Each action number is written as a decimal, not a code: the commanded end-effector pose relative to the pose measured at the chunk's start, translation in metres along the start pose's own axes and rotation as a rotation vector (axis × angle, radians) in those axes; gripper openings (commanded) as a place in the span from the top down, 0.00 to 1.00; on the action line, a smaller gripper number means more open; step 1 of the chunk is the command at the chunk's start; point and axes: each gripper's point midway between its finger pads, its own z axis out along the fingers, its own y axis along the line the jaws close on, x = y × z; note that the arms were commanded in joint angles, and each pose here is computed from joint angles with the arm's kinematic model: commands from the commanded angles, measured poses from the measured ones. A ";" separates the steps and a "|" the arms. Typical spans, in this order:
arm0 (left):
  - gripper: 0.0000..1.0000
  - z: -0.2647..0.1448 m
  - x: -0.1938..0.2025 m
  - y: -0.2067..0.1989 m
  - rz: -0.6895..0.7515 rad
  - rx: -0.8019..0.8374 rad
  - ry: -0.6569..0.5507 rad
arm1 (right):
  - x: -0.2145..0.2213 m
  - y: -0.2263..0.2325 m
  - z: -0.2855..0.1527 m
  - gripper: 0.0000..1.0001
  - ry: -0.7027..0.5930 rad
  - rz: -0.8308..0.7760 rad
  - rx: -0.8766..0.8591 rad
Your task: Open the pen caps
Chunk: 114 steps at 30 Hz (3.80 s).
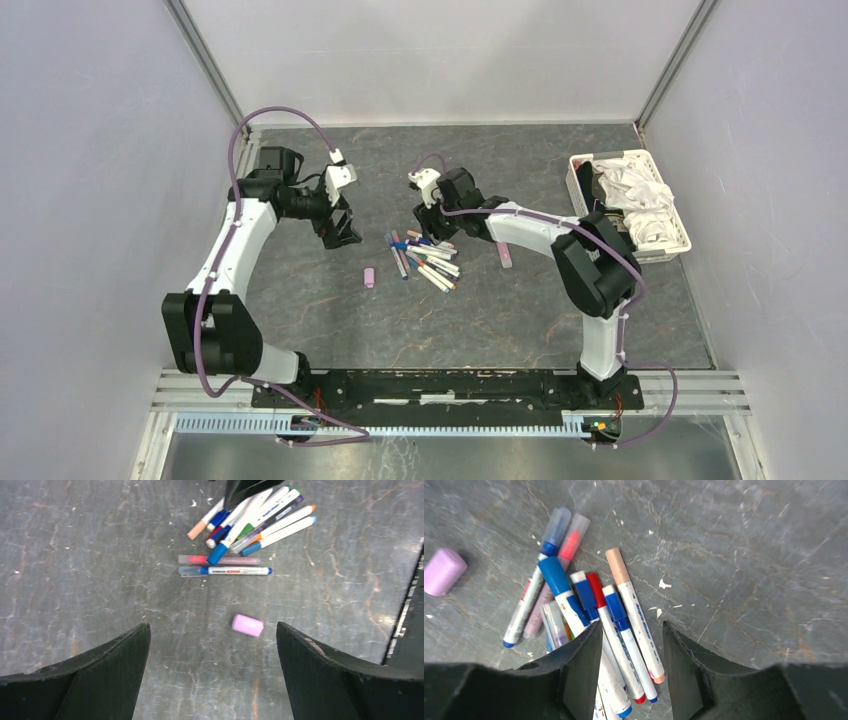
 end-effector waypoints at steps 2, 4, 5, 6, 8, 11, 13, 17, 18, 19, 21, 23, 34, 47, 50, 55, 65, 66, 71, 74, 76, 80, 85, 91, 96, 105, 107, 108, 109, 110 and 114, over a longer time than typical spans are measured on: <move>0.00 -0.016 -0.012 -0.032 -0.112 0.088 -0.006 | 0.003 0.004 0.016 0.50 0.032 -0.025 -0.049; 0.00 -0.018 -0.013 -0.034 -0.114 0.088 -0.005 | 0.010 0.003 0.022 0.53 0.049 -0.025 -0.044; 0.00 -0.019 -0.013 -0.034 -0.110 0.086 -0.005 | 0.013 0.002 0.024 0.55 0.057 -0.025 -0.038; 0.00 -0.020 -0.014 -0.035 -0.105 0.087 -0.009 | 0.017 0.000 0.026 0.57 0.068 -0.024 -0.033; 0.00 -0.022 -0.016 -0.037 -0.096 0.086 -0.014 | 0.023 -0.003 0.030 0.62 0.083 -0.026 -0.020; 0.00 -0.024 -0.019 -0.043 -0.077 0.098 -0.031 | 0.030 -0.006 0.033 0.66 0.098 -0.026 -0.004; 0.00 -0.024 -0.020 -0.045 -0.068 0.104 -0.039 | 0.032 -0.009 0.034 0.68 0.103 -0.030 0.007; 0.00 -0.023 -0.020 -0.045 -0.072 0.113 -0.042 | 0.029 -0.016 0.035 0.73 0.096 -0.021 0.022; 0.00 -0.023 -0.020 -0.045 -0.074 0.116 -0.041 | 0.028 -0.017 0.034 0.73 0.093 -0.019 0.020; 0.00 -0.022 -0.020 -0.045 -0.075 0.122 -0.042 | 0.027 -0.019 0.034 0.74 0.090 -0.015 0.019; 0.00 -0.022 -0.020 -0.046 -0.076 0.131 -0.043 | 0.024 -0.023 0.032 0.74 0.083 -0.010 0.024; 0.00 -0.022 -0.020 -0.046 -0.075 0.134 -0.044 | 0.022 -0.027 0.031 0.74 0.078 -0.006 0.024; 0.00 -0.021 -0.021 -0.049 -0.065 0.155 -0.050 | 0.006 -0.035 0.017 0.66 0.031 0.025 -0.038; 0.00 -0.022 -0.018 -0.054 -0.049 0.180 -0.043 | -0.024 -0.031 0.001 0.63 -0.043 0.022 -0.160; 0.00 -0.022 -0.018 -0.054 -0.049 0.185 -0.044 | -0.025 -0.043 0.003 0.65 -0.041 0.050 -0.128; 0.00 -0.022 -0.018 -0.054 -0.049 0.185 -0.043 | -0.008 -0.050 0.014 0.69 0.011 0.058 -0.087; 0.00 -0.021 -0.018 -0.053 -0.049 0.192 -0.039 | 0.015 -0.041 0.027 0.66 0.059 0.046 -0.086; 0.00 -0.021 -0.017 -0.053 -0.049 0.192 -0.038 | 0.016 -0.041 0.029 0.66 0.063 0.047 -0.082; 0.00 -0.022 -0.017 -0.054 -0.046 0.190 -0.034 | 0.026 -0.042 0.035 0.66 0.089 0.048 -0.071; 0.00 -0.022 -0.017 -0.053 -0.043 0.188 -0.034 | 0.034 -0.042 0.038 0.66 0.114 0.040 -0.056; 0.00 -0.022 -0.018 -0.054 -0.044 0.190 -0.035 | 0.040 -0.043 0.040 0.67 0.131 0.033 -0.042; 0.00 -0.023 -0.018 -0.055 -0.043 0.196 -0.036 | 0.052 -0.043 0.040 0.68 0.148 0.035 -0.031; 0.00 -0.022 -0.016 -0.056 -0.043 0.202 -0.033 | 0.055 -0.039 0.035 0.71 0.139 0.037 -0.039; 0.00 -0.021 -0.018 -0.056 -0.023 0.213 -0.049 | 0.054 -0.038 0.027 0.93 0.133 0.039 -0.036; 0.00 -0.016 -0.011 -0.056 0.053 0.227 -0.050 | 0.009 -0.027 -0.005 1.00 0.017 0.043 -0.070; 0.00 0.006 -0.013 -0.068 0.235 0.222 -0.051 | -0.041 0.054 -0.072 1.00 -0.100 0.028 -0.454; 0.00 0.007 -0.015 -0.064 0.286 0.187 -0.043 | -0.039 0.076 -0.083 1.00 -0.083 0.019 -0.541; 0.00 0.008 -0.017 -0.062 0.302 0.175 -0.047 | -0.039 0.086 -0.087 1.00 -0.074 0.009 -0.579; 0.00 0.008 -0.019 -0.060 0.316 0.166 -0.049 | -0.038 0.098 -0.091 1.00 -0.066 -0.002 -0.618; 0.00 0.009 -0.021 -0.059 0.328 0.160 -0.051 | -0.039 0.106 -0.095 1.00 -0.065 -0.010 -0.644; 0.02 0.010 -0.021 -0.060 0.385 0.159 -0.036 | -0.046 0.140 -0.107 1.00 -0.072 -0.027 -0.761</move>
